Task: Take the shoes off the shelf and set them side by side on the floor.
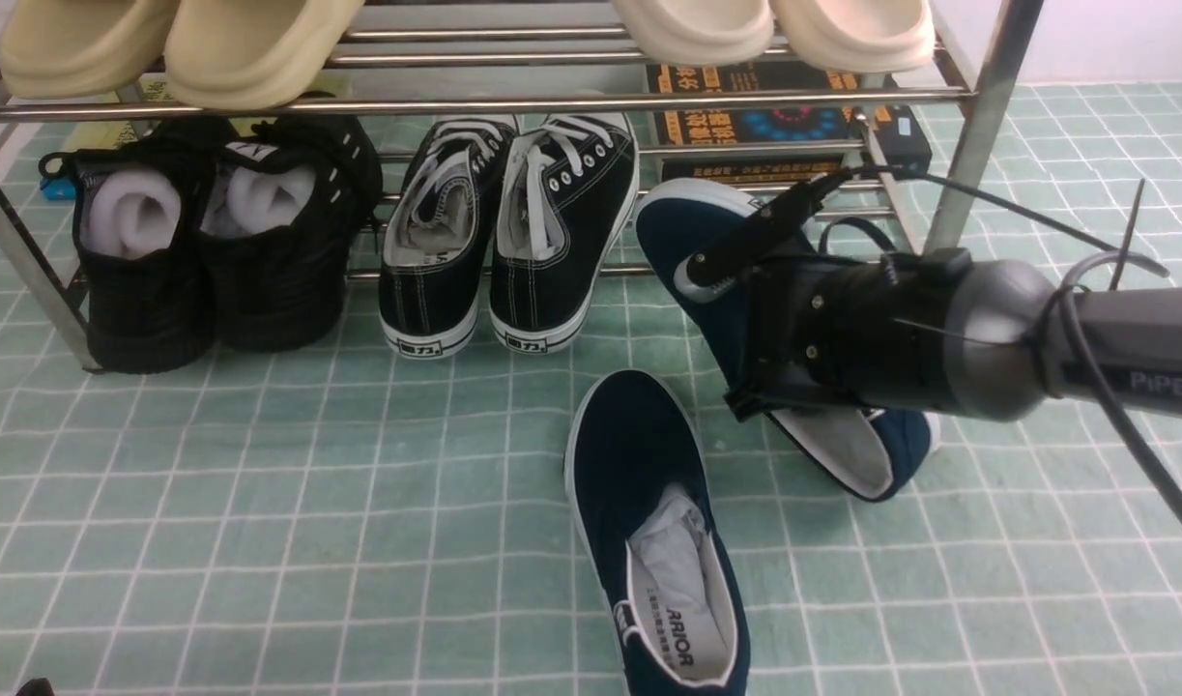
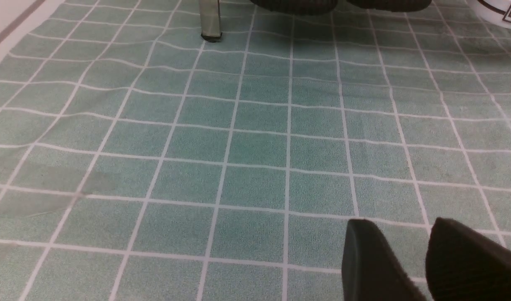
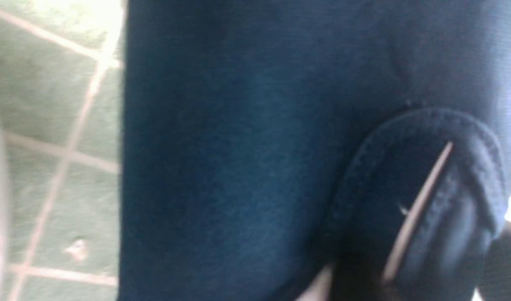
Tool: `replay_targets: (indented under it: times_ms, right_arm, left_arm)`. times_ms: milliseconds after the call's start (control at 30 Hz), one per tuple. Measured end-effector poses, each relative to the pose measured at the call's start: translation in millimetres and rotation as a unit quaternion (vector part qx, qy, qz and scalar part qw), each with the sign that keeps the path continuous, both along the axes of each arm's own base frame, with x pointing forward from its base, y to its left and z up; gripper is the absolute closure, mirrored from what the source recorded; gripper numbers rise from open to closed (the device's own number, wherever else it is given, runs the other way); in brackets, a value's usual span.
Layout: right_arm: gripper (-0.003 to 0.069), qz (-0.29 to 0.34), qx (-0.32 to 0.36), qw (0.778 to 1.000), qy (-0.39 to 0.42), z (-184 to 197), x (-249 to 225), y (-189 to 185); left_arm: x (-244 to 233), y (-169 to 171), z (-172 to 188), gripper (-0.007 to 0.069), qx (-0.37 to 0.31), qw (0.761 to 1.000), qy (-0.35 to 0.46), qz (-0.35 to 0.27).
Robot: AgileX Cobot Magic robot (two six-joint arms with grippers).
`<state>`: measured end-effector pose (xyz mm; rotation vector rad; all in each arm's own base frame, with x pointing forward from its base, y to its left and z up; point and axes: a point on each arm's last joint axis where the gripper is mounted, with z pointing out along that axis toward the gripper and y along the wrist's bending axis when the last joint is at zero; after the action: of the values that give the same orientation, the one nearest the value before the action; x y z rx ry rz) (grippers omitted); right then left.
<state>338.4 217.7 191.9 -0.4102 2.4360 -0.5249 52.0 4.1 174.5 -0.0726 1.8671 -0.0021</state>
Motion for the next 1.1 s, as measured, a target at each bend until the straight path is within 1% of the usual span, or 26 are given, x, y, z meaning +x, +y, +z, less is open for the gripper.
replay_targets:
  times_ms: [33,67,100,133,200,233,400,467,533,667,700,867,1000,1100]
  right_arm:
    - [0.0454,0.006,-0.004,1.000,0.002,1.4,-0.4,-0.1]
    - [0.0512,0.011,-0.003,1.000,0.004,3.8,-0.9,0.2]
    - [0.0552,0.016,0.003,1.000,0.009,7.4,-2.5,0.6]
    - [0.0556,0.017,0.012,1.000,0.020,11.8,-6.1,0.8]
    - [0.0550,-0.003,0.049,0.997,0.056,23.6,-17.3,-0.6]
    - [0.0550,-0.006,0.055,0.996,0.073,30.6,-23.1,-2.5]
    - [0.0550,-0.019,0.095,0.983,0.158,85.6,-66.0,-21.0]
    - [0.0550,-0.023,0.105,0.979,0.171,95.0,-74.2,-24.6]
    - [0.0550,-0.023,0.131,0.974,0.185,106.9,-85.2,-27.7]
    - [0.0550,-0.044,0.166,0.964,0.206,105.6,-88.1,-25.3]
    - [0.0550,-0.072,0.188,0.954,0.223,100.3,-85.2,-26.0]
    - [0.0550,-0.134,0.229,0.934,0.241,84.4,-62.5,-41.3]
    - [0.0552,-0.163,0.239,0.926,0.241,78.1,-50.1,-54.8]
    - [0.0552,-0.172,0.236,0.924,0.247,72.2,-45.7,-57.3]
  left_arm:
    - [0.0,0.0,0.0,0.0384,0.000,1.000,0.000,0.000]
    - [0.0,0.0,0.0,0.0384,0.000,1.000,0.000,0.000]
    - [0.0,0.0,0.0,0.0384,0.000,1.000,0.000,0.000]
    - [0.0,0.0,0.0,0.0384,0.000,1.000,0.000,0.000]
    - [0.0,0.0,0.0,0.0384,0.000,1.000,0.000,0.000]
    - [0.0,0.0,0.0,0.0384,0.000,1.000,0.000,0.000]
    - [0.0,0.0,0.0,0.0384,0.000,1.000,0.000,0.000]
    - [0.0,0.0,0.0,0.0384,0.000,1.000,0.000,0.000]
    - [0.0,0.0,0.0,0.0384,0.000,1.000,0.000,0.000]
    - [0.0,0.0,0.0,0.0384,0.000,1.000,0.000,0.000]
    - [0.0,0.0,0.0,0.0384,0.000,1.000,0.000,0.000]
    - [0.0,0.0,0.0,0.0384,0.000,1.000,0.000,0.000]
    - [0.0,0.0,0.0,0.0384,0.000,1.000,0.000,0.000]
    - [0.0,0.0,0.0,0.0384,0.000,1.000,0.000,0.000]
